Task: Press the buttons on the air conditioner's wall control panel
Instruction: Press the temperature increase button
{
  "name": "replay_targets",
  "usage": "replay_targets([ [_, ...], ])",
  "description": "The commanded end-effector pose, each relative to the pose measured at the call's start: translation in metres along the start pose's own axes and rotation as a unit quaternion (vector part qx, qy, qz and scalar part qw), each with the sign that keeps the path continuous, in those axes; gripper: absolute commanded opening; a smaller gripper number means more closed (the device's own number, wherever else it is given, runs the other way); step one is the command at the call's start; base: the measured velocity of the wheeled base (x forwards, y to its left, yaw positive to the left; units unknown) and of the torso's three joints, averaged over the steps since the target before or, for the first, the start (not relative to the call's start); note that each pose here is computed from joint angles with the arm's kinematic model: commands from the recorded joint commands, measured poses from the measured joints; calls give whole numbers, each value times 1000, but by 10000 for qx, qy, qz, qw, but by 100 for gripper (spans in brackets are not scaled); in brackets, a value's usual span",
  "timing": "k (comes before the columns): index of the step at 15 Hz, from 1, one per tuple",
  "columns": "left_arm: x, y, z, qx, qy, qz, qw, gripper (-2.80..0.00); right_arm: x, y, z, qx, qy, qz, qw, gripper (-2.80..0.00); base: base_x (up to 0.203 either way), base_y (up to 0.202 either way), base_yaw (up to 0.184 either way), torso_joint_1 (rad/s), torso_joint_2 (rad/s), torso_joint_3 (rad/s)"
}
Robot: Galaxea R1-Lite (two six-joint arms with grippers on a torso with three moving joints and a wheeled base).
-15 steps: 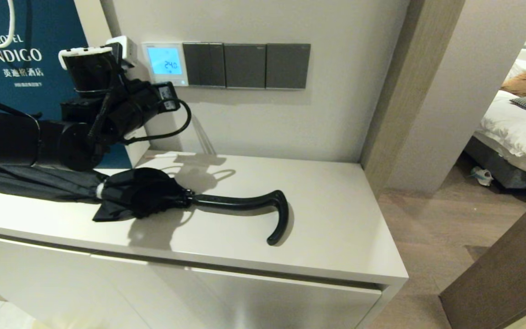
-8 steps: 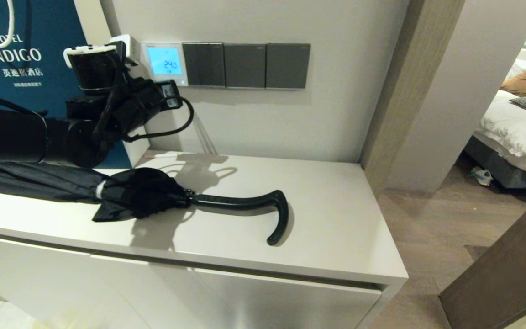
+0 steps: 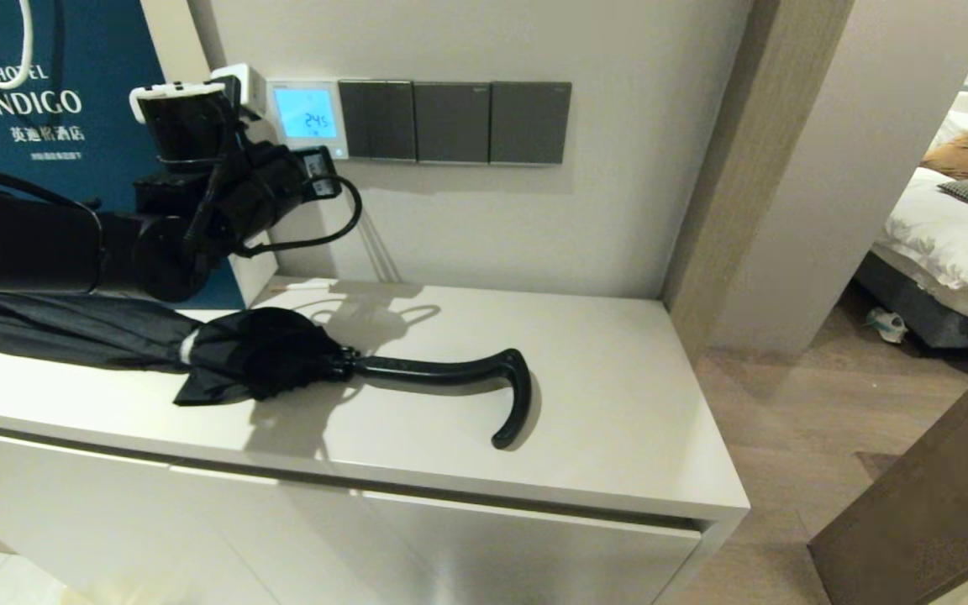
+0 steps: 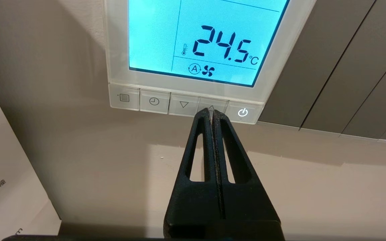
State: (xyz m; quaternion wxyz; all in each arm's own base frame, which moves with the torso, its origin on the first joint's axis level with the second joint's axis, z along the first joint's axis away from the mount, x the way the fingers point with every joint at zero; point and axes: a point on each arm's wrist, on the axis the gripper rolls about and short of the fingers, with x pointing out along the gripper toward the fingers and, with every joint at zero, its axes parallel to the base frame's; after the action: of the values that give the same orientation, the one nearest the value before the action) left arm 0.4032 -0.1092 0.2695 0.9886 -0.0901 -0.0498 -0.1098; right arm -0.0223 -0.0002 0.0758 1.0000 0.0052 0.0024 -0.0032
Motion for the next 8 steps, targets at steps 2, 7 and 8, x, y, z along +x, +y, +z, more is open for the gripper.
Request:
replay_targets([
  [2,-2,1,-1,-14,-9,12,10000,-280,0,0,0,1,14,1,10000,-280,0,0,0,0,0,0],
  [7,-18,1,3,-24,-22,1,10000,-280,0,0,0,1,14,1,10000,-280,0,0,0,0,0,0],
  [8,-21,1,5,-26,-66,-4,10000,-280,0,0,0,1,14,1,10000,-280,0,0,0,0,0,0],
])
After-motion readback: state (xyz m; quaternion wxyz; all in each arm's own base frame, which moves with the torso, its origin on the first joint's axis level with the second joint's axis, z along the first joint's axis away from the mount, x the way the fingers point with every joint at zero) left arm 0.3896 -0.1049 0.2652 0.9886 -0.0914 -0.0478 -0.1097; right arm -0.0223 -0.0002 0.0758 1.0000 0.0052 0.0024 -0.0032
